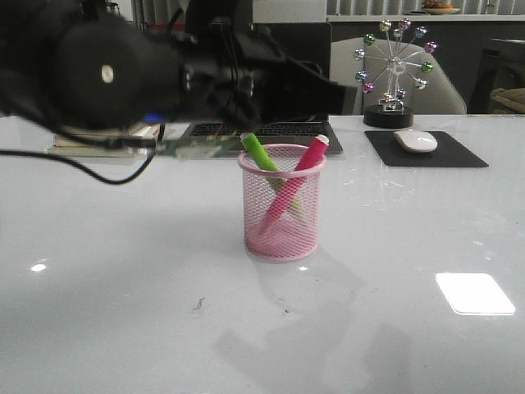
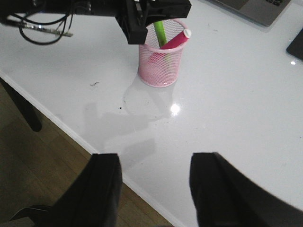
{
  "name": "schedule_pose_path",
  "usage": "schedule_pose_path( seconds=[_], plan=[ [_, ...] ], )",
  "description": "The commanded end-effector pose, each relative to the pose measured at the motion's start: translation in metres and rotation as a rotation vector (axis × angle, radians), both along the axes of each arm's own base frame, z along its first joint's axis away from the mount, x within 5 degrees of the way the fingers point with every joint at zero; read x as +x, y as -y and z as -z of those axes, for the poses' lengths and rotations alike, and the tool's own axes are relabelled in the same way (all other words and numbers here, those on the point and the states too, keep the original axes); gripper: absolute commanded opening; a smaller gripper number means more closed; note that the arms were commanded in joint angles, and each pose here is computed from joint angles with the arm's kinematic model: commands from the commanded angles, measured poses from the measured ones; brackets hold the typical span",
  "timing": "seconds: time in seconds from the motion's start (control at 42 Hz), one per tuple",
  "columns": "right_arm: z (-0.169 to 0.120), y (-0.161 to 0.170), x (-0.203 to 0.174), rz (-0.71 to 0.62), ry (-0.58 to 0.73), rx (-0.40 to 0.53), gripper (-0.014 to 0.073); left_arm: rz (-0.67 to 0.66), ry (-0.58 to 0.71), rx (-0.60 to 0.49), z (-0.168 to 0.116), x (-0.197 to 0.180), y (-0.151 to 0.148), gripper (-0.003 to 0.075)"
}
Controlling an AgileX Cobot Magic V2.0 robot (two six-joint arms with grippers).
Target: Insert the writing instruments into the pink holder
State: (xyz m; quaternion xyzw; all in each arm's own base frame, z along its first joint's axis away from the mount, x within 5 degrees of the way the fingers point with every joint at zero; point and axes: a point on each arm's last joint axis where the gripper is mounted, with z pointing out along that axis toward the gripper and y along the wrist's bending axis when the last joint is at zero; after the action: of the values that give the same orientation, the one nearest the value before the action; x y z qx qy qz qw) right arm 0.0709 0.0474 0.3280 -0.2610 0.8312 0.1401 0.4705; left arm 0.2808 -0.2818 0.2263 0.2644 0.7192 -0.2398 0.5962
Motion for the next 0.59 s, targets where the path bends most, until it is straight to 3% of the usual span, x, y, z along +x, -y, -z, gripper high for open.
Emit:
schedule_pose_path(
  seconds=[0.0, 0.143, 0.285, 0.404, 0.571],
  plan=[
    [-0.013, -0.001, 0.002, 0.007, 0.076, 0.047, 0.0447, 0.039, 0.025, 0.024, -0.06, -0.006, -0.006, 0.036],
    [-0.013, -0.001, 0.002, 0.007, 0.076, 0.047, 0.0447, 0.092, -0.099, 0.315, -0.101, -0.024, -0.026, 0.036],
    [-0.013, -0.001, 0.002, 0.007, 0.076, 0.047, 0.0447, 0.084, -0.231, 0.445, -0.134, -0.045, -0.049, 0.036],
    [-0.013, -0.001, 0.002, 0.007, 0.076, 0.047, 0.0447, 0.08, -0.272, 0.474, -0.152, -0.064, -0.069, 0.036],
    [-0.013, -0.001, 0.002, 0.007, 0.076, 0.047, 0.0447, 0.094, -0.277, 0.395, -0.163, -0.097, -0.097, 0.036]
  ],
)
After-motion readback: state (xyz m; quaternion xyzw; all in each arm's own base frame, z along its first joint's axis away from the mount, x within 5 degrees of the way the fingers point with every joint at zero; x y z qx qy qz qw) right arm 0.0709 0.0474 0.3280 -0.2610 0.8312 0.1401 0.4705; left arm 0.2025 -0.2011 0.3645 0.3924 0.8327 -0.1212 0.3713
